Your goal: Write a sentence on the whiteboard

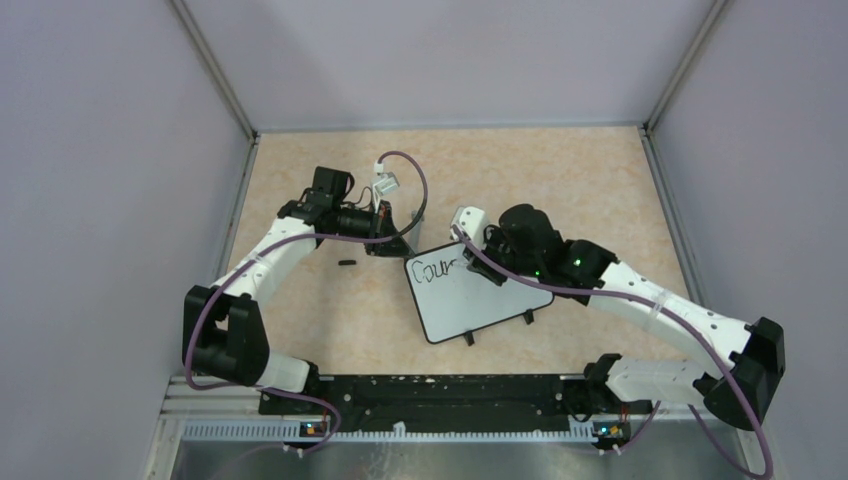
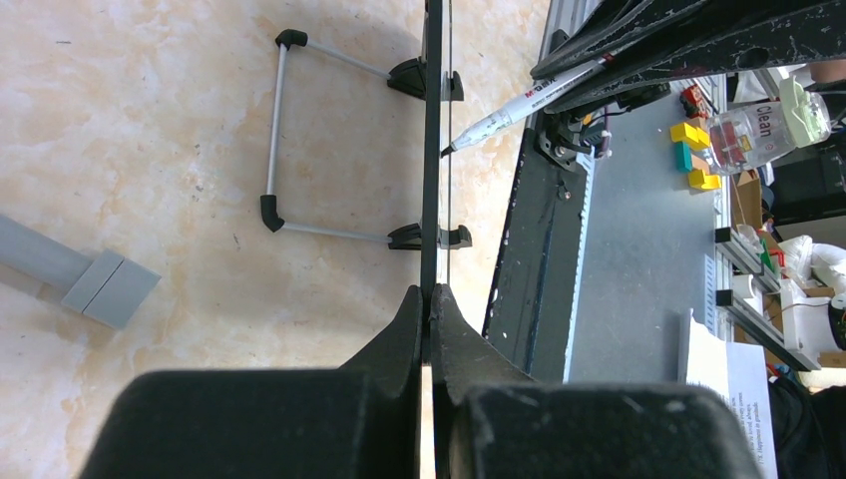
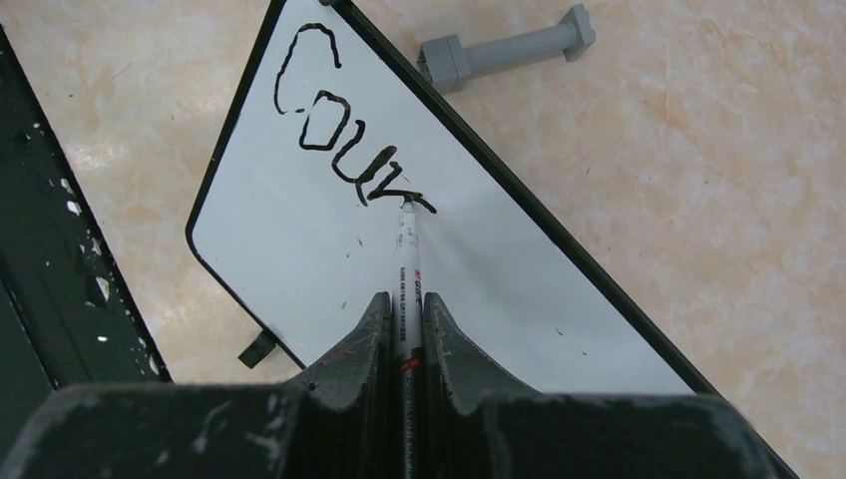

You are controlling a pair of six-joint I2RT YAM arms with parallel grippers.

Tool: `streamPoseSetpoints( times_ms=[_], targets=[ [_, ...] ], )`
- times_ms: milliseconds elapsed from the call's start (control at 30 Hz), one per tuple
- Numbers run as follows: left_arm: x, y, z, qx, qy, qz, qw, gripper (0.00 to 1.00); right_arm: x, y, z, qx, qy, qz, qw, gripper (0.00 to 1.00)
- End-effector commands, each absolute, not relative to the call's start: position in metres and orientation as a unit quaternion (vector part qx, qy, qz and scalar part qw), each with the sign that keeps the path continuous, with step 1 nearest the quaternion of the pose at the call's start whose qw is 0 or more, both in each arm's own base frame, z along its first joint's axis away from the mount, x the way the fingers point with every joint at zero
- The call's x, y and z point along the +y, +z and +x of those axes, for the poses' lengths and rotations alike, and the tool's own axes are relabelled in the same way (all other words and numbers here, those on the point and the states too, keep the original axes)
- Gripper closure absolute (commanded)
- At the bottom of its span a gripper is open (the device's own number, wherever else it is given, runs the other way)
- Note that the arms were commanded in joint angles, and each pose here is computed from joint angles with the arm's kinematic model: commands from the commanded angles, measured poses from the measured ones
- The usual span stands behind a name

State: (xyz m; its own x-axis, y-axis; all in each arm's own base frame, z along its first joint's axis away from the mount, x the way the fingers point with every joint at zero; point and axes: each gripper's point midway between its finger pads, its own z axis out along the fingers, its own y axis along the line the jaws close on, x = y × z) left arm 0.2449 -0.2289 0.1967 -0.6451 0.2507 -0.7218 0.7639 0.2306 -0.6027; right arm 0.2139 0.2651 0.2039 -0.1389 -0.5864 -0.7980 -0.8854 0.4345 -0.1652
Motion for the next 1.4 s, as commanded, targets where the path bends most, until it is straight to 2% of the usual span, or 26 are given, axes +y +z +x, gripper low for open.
streamPoseSetpoints(
  times_ms=[0, 300, 733, 1367],
  targets=[
    [-0.23, 0.194, 0.233, 0.742, -0.526, 0.343, 0.234, 1.0, 0.262, 0.203, 0.213, 0.729, 0.17, -0.509, 0.425, 1.0],
    [-0.229, 0.194, 0.234, 0.742, -0.526, 0.342, 0.234, 1.0, 0.255, 0.197, 0.207, 0.73, 0.164, -0.517, 0.415, 1.0],
    [-0.23, 0.196, 0.233, 0.741, -0.528, 0.343, 0.234, 1.0, 0.249, 0.229, 0.231, 0.734, 0.141, -0.469, 0.471, 1.0],
    [-0.23, 0.195, 0.232, 0.741, -0.528, 0.343, 0.234, 1.0, 0.256, 0.237, 0.236, 0.732, 0.15, -0.458, 0.482, 1.0]
  ],
)
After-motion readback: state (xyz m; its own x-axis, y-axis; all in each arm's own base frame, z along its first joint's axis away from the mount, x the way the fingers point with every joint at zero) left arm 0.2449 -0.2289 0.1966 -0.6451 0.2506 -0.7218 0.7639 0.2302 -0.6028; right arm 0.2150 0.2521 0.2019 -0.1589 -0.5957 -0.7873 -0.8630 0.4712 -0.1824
